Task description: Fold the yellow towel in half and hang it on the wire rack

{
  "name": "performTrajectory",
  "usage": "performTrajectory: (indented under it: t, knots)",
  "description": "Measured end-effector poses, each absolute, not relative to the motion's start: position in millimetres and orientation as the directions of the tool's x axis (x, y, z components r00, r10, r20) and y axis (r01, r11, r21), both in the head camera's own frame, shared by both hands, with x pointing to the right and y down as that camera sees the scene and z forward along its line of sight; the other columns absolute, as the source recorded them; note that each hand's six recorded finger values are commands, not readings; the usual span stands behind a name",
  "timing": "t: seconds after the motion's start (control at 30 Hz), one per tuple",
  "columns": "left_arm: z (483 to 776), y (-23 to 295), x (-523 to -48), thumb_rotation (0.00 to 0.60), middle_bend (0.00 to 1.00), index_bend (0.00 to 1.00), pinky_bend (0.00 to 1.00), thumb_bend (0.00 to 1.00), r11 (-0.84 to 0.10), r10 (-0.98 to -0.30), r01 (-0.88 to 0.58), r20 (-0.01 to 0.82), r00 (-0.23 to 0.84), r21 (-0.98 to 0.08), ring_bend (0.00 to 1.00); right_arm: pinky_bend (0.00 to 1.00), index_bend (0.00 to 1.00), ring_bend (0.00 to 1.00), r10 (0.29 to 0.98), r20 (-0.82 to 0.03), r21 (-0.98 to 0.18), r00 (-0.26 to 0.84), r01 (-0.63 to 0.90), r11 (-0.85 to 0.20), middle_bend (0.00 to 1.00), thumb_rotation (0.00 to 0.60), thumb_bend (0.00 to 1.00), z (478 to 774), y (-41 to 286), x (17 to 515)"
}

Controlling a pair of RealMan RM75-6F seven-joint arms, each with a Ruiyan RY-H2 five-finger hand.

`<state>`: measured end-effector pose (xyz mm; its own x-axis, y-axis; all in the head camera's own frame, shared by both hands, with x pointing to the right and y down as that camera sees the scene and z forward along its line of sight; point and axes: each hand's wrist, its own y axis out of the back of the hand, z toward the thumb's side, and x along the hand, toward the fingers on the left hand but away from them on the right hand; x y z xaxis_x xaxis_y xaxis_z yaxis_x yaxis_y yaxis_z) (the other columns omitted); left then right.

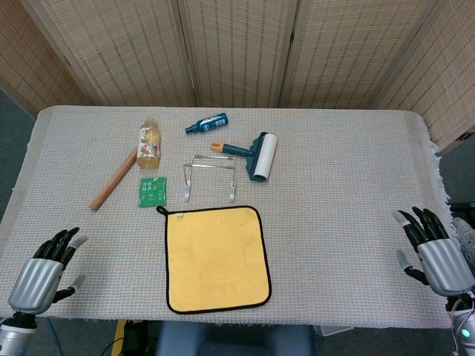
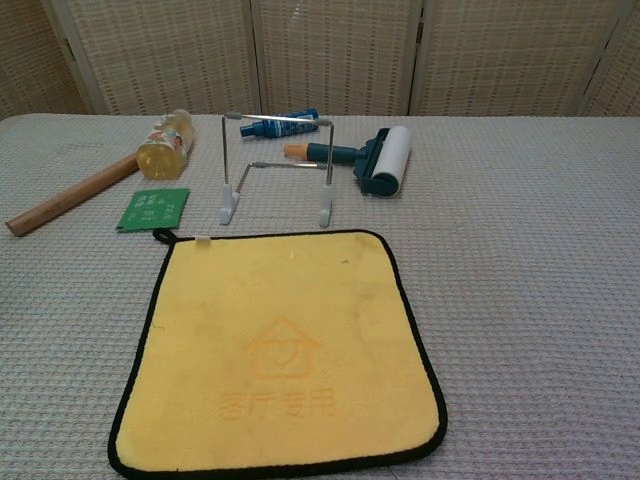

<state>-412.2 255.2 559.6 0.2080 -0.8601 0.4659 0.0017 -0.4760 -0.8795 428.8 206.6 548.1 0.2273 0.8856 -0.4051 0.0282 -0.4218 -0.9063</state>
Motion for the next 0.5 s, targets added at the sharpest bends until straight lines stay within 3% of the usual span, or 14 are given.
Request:
performTrajectory:
  t: [0.13,0.23,0.5]
  knots:
    - [566,257,-395,0.600,0.38,0.30,0.46,0.31,-0.494,-0.825,-0.007,0.467,0.318,-0.869,0.35,0.04,0.07,0.05,0.883,-0.406,-0.905,0.237,0.028,-0.424,0.12,0.600,0.48,548,205,425]
    - [572,260,-379,0.600,0.43,0.32,0.57,0.31,-0.516,-0.781,-0.005,0.468,0.414,-0.856,0.39,0.05,0.07,0.06,0.881,-0.407,-0.904,0.242,0.029,-0.426,0.12,0.600,0.48,549,205,423]
    - [593,271,-331,0.600,0.61,0.35,0.72,0.31,-0.551,-0.632,0.055,0.460,0.623,-0.833,0.53,0.05,0.07,0.07,0.876,-0.410,-0.903,0.253,0.027,-0.430,0.12,0.600,0.48,549,203,418]
